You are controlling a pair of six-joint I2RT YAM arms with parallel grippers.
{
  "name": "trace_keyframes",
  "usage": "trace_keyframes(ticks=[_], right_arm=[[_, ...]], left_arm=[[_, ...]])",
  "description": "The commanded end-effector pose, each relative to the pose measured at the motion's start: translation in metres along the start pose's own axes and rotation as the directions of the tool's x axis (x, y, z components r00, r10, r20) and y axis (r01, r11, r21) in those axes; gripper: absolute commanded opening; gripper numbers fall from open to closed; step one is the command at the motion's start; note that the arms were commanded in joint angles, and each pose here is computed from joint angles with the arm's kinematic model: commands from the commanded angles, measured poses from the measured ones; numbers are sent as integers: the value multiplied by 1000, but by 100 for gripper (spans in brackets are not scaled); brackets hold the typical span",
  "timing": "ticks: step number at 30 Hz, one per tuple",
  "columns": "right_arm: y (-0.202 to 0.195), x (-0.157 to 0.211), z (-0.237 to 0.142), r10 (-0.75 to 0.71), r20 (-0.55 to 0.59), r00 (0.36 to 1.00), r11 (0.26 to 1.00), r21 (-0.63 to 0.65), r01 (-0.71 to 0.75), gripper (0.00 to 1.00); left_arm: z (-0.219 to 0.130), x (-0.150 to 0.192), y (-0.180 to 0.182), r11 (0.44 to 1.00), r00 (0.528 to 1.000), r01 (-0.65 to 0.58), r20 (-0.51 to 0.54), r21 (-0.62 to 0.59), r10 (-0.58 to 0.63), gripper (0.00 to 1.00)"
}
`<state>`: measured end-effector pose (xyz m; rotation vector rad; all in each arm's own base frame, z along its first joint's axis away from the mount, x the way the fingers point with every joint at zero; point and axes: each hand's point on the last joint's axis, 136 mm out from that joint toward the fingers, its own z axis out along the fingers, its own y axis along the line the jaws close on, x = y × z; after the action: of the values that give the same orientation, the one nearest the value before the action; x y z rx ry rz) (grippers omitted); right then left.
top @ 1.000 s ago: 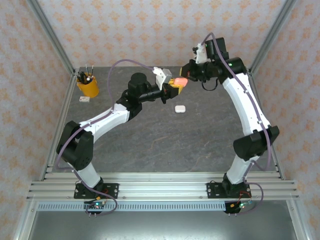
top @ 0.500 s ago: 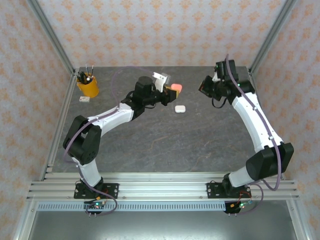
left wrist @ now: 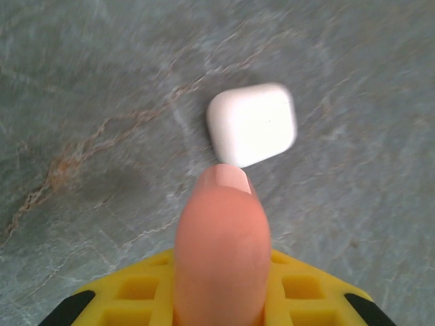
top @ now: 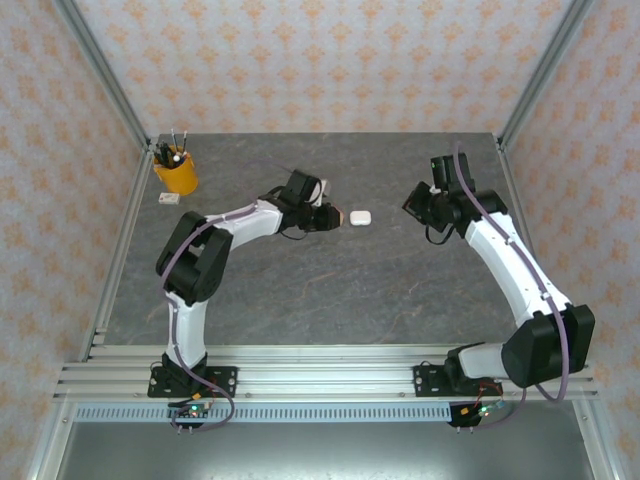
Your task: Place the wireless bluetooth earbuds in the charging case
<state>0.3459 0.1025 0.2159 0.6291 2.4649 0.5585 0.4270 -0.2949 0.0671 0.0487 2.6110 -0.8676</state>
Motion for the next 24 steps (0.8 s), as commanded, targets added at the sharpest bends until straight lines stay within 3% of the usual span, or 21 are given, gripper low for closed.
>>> trace_keyframes(ticks=[1,8,11,14,16,17,18,22,24], right_arm=[[-3,-6,-7,13,48,999,1000,6,-14,6],[-8,-5,-14,3,57,998,1000,24,-5,14],[-8,-5,-18,-2,64,998,1000,24,0,22],[-9,-8,-25,-8,80,997,999,32,5,37],[-9,-9,-31,-17,91,996,999,36,14,50],[-9,-11,-34,-20,97,995,999,38,16,57],[-9,-12,-37,-23,102,995,999,41,19,64],[-12,-18,-50,-51,135,989,997,65,43,100],[-16,-23,-57,-78,159,984,993,103,62,100]], left_arm=[[0,13,18,991,991,104,-76,-86,-111,1],[12,23,40,977,978,149,-121,-153,-169,18],[9,26,48,970,975,159,-126,-182,-183,33],[-4,24,55,964,975,162,-115,-209,-189,60],[-18,19,58,961,978,158,-98,-227,-184,73],[-27,16,61,958,979,156,-88,-239,-182,96],[-37,12,63,955,980,161,-75,-250,-185,100],[-95,-11,68,948,991,128,13,-292,-130,100],[-128,-24,72,939,993,112,82,-326,-90,100]])
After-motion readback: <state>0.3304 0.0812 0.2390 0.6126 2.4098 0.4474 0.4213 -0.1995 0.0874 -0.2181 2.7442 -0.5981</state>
